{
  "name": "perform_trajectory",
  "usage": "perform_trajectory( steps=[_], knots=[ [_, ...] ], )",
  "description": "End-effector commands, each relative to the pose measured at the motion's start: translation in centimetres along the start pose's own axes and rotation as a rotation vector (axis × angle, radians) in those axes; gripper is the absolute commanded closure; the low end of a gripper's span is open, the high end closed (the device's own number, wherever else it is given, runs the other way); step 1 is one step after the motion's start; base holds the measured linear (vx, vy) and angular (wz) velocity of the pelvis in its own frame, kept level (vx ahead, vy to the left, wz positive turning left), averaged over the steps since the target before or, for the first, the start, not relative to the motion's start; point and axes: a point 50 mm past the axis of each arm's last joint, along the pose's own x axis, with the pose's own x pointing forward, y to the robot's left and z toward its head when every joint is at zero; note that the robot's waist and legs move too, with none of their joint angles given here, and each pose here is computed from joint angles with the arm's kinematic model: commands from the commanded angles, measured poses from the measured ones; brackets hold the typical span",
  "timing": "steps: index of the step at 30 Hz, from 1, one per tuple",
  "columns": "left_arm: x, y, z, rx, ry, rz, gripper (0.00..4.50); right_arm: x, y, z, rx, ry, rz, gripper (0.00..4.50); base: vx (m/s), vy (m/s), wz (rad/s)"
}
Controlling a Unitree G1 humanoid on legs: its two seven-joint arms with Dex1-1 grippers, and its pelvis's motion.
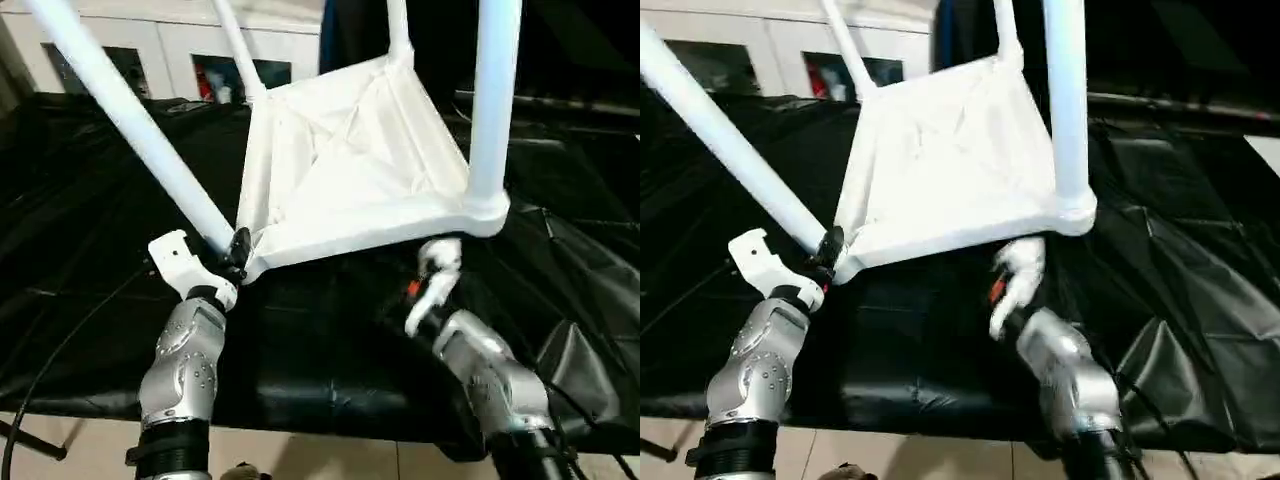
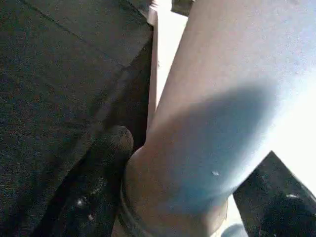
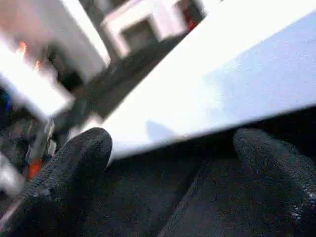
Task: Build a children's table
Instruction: Flip table
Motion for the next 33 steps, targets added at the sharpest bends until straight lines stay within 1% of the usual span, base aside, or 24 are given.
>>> perform_trajectory(
  steps=[1, 4, 6, 10, 12, 15, 17, 19, 22, 25, 29, 30, 33],
  knots=[
    [-0.3, -2.6, -1.3, -0.170, -0.001, -0.043, 1.68, 0.0, -0.8, 0.6, 0.067, -0.046, -0.066, 0.00, 0.000, 0.000, 0.00],
    [-0.4, -2.7, -1.3, -0.170, -0.001, -0.041, 1.68, 0.4, -0.7, 0.8, 0.128, -0.060, -0.061, 0.00, 0.000, 0.000, 0.00],
    [-0.4, -3.0, -1.4, -0.168, 0.001, -0.043, 1.68, 0.9, -0.3, 0.7, 0.191, -0.062, -0.026, 0.00, 0.000, 0.000, 0.00],
    [-0.4, -3.4, -1.6, -0.164, 0.004, -0.033, 1.68, 2.1, 0.5, 0.8, 0.252, -0.077, 0.017, 0.00, 0.000, 0.000, 0.00],
    [-0.4, -3.6, -1.6, -0.165, 0.003, -0.036, 1.68, 2.6, 0.6, 0.9, 0.250, -0.096, 0.005, 0.00, 0.000, 0.000, 0.00],
    [-0.4, -3.8, -1.7, -0.166, 0.005, -0.038, 1.68, 3.2, 0.7, 0.9, 0.275, -0.105, 0.004, 0.00, 0.000, 0.000, 0.00],
    [-0.5, -4.5, -1.9, -0.166, 0.007, -0.052, 1.68, 4.3, 1.0, 0.4, 0.274, -0.083, -0.015, 0.00, 0.000, 0.000, 0.00],
    [-0.5, -4.8, -1.9, -0.168, 0.007, -0.055, 1.68, 4.8, 1.0, 0.2, 0.276, -0.076, -0.035, 0.00, 0.000, 0.000, 0.00],
    [-0.5, -5.2, -1.9, -0.173, 0.004, -0.061, 1.68, 5.5, 0.9, 0.0, 0.315, -0.075, -0.062, 0.00, 0.000, 0.000, 0.00],
    [-0.5, -5.6, -2.0, -0.172, 0.008, -0.075, 1.68, 6.2, 1.2, 0.0, 0.344, -0.083, -0.062, 0.00, 0.000, 0.000, 0.00],
    [-0.6, -5.6, -2.2, -0.177, 0.012, -0.067, 1.68, 6.7, 1.1, 0.5, 0.370, -0.124, -0.088, 0.00, 0.000, 0.000, 0.00],
    [-0.7, -5.5, -2.2, -0.179, 0.009, -0.059, 1.68, 6.8, 0.8, 0.8, 0.380, -0.151, -0.109, 0.00, 0.000, 0.000, 0.00],
    [-0.7, -5.3, -2.1, -0.181, 0.006, -0.052, 1.68, 6.7, 0.3, 1.4, 0.387, -0.181, -0.127, 0.00, 0.000, 0.000, 0.00]
  ],
)
